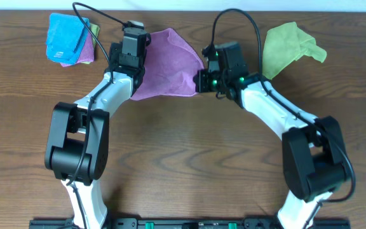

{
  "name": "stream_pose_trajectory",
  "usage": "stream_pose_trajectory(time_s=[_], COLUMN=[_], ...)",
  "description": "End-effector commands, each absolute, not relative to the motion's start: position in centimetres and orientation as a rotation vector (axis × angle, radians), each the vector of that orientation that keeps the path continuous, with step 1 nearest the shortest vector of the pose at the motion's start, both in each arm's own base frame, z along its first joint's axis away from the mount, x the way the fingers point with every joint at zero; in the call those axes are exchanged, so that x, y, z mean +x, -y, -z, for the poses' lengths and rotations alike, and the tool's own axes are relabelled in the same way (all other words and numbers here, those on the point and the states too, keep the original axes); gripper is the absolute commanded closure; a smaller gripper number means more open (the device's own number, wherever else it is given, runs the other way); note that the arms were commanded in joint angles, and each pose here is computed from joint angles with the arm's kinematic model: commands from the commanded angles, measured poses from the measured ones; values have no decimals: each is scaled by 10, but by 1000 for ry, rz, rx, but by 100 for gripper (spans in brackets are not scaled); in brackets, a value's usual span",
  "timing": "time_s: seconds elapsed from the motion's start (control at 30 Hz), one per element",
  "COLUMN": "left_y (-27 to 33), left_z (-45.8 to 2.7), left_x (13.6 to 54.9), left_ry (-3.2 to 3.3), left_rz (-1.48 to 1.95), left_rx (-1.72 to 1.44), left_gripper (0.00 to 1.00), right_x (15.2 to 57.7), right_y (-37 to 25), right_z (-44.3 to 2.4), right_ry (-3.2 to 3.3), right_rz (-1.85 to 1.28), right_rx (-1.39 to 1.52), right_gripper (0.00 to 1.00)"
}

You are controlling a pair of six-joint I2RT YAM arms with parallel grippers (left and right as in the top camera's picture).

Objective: Fold the cloth
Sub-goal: 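Grasp the purple cloth's right corner with the right gripper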

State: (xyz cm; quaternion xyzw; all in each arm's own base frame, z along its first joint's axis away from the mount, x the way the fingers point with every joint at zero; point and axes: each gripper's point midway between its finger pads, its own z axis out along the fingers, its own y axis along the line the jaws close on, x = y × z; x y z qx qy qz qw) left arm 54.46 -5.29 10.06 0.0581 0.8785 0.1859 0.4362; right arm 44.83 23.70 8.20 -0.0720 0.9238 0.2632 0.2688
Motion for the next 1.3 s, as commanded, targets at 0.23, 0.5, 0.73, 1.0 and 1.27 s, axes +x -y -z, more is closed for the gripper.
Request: stream_pose_trajectory(time_s=[0.23,0.5,0.73,1.0,1.27], left_y=[55,55,55,53,45], left_z=[-102,-102,-100,-98,-104], left_x=[548,548,547,545,550], left_ry=[-2181,-2181,-2190,-2199,-2169], left_rz=[-465,-465,-468,-478,-444], left_rx=[156,156,160,160,49], left_gripper=[94,94,94,94,94], right_x=[465,450,422,386,367], right_y=[-238,-222,-191,-149,-132], right_z=[-32,-8,12,23,5], right_ry=[-2553,-2654,-2816,-2992,-3064], right_rz=[-588,-478,-280,-32,7], right_rx=[-256,-285,-282,-255,-232], right_gripper=[99,99,99,99,99])
